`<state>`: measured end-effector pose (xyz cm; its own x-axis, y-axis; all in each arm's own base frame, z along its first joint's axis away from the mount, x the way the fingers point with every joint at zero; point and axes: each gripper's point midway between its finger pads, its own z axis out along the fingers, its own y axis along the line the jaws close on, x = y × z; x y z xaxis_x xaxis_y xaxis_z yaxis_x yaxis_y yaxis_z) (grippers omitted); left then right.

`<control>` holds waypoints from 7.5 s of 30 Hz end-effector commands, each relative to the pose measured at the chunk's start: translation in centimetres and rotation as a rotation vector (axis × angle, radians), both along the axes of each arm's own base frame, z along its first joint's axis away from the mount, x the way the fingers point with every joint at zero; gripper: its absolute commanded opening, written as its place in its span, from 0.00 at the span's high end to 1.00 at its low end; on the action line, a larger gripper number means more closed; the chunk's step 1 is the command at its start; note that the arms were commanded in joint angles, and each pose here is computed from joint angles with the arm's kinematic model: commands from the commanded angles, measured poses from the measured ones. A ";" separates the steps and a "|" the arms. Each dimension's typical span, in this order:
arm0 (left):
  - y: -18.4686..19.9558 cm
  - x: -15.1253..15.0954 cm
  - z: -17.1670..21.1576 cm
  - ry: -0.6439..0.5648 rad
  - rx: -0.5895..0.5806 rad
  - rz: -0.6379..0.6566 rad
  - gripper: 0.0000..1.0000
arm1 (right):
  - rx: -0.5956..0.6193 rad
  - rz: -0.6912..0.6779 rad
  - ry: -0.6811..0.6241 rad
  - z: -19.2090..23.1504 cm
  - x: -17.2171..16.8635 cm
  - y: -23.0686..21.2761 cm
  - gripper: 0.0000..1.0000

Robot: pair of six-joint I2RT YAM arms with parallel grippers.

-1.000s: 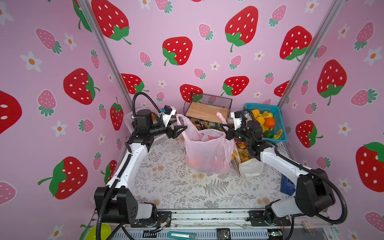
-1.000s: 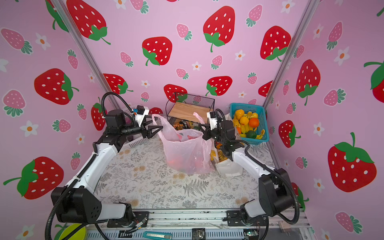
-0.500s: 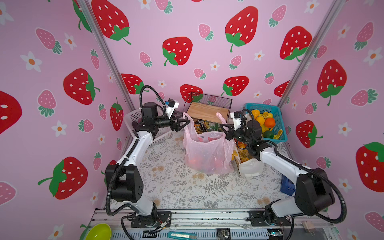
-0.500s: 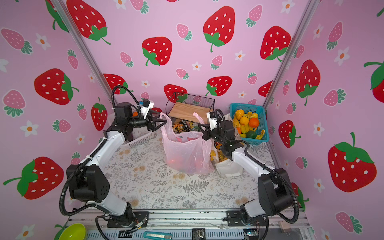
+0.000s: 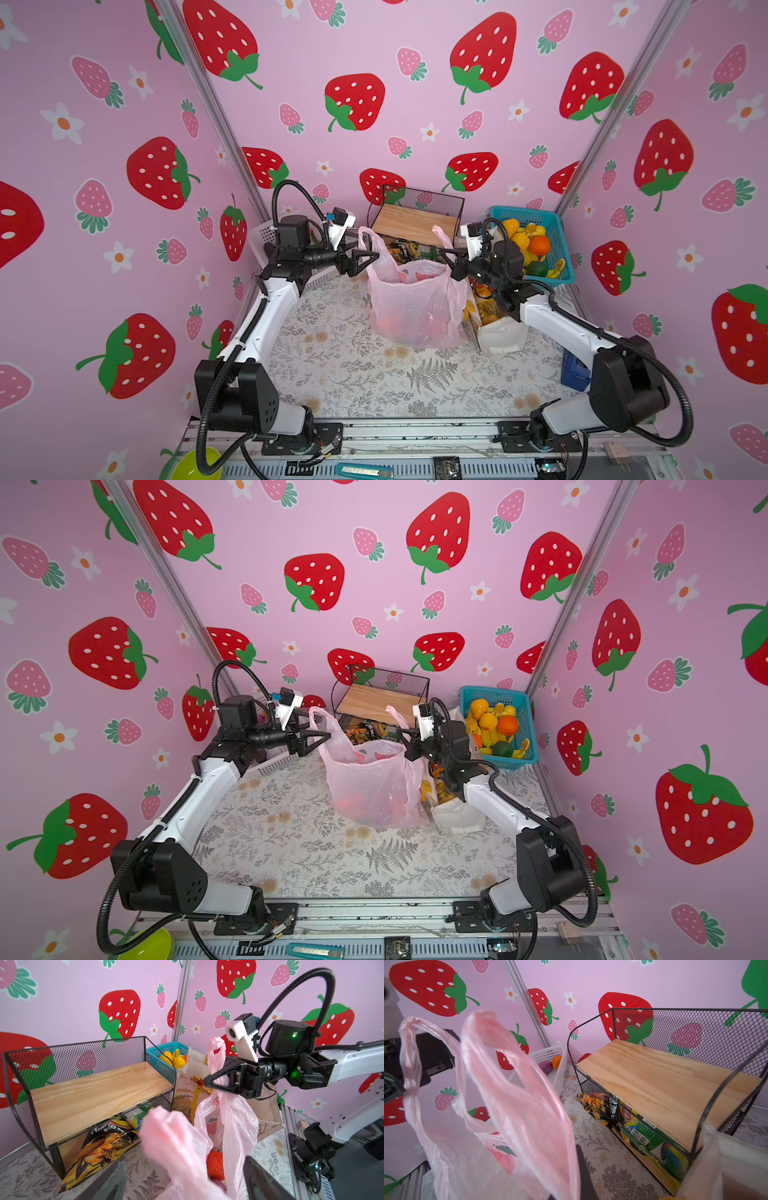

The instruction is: Place the mixed food into the grocery bags and tie them

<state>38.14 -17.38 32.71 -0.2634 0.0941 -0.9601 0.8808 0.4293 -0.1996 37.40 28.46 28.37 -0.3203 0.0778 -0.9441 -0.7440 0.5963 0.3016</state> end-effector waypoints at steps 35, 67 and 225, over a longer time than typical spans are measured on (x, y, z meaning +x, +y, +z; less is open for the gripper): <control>1.9 -7.0 6.5 0.122 -0.243 0.544 1.00 | -0.191 -0.234 -0.265 5.1 -1.1 -5.8 1.00; 0.2 -8.3 5.3 0.313 -0.129 0.552 1.00 | -0.222 0.144 -0.686 11.0 -17.5 8.7 0.00; 5.1 -9.1 6.6 0.141 -0.015 0.596 0.45 | 0.029 0.208 -0.224 3.5 -9.6 2.1 1.00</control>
